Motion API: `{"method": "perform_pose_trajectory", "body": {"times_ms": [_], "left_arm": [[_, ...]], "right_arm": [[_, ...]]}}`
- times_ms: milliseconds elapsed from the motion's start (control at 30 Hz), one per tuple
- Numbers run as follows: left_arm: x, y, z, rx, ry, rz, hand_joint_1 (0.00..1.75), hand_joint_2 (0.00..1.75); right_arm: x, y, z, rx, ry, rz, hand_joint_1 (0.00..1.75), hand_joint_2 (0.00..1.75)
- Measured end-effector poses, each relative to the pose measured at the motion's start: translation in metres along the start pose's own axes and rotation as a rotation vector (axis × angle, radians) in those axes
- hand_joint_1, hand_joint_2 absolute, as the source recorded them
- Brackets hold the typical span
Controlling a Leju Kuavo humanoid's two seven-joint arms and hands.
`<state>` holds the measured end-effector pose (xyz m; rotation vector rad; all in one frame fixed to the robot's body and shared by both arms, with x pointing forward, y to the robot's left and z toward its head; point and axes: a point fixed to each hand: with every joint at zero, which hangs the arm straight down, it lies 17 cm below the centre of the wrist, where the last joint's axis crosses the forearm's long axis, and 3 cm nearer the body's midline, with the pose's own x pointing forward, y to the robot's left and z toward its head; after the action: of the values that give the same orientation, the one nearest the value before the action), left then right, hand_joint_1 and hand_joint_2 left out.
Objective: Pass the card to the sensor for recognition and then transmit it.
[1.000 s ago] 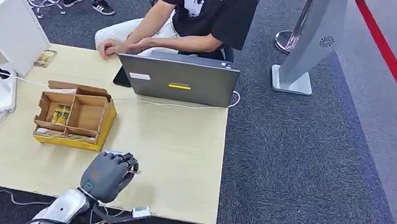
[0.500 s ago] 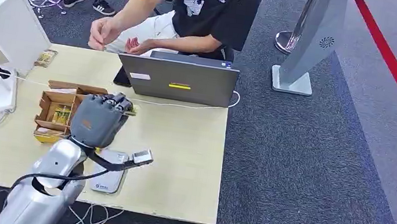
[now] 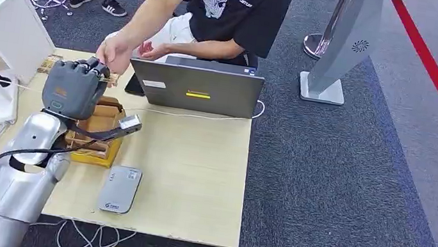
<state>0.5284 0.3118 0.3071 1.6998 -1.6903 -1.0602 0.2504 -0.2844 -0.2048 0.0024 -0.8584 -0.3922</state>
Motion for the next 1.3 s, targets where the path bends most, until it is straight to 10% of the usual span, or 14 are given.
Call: {"method": "perform_pose_trajectory", "body": {"times_ms": [433,1300], "left_arm": [[0.025,-0.022,0.021,-0.051,-0.016,0.106,0.0,1.75],[0.052,-0.088,0.159,-0.315,-0.086,0.24,0.0,1.75]], "right_arm": [[0.0,-0.004,0.0,-0.023,-0.003,0.0,0.0,1.75],[-0.009,-0.014,0.008,-0.044,-0.015,-0.034,0.0,1.75]]}}
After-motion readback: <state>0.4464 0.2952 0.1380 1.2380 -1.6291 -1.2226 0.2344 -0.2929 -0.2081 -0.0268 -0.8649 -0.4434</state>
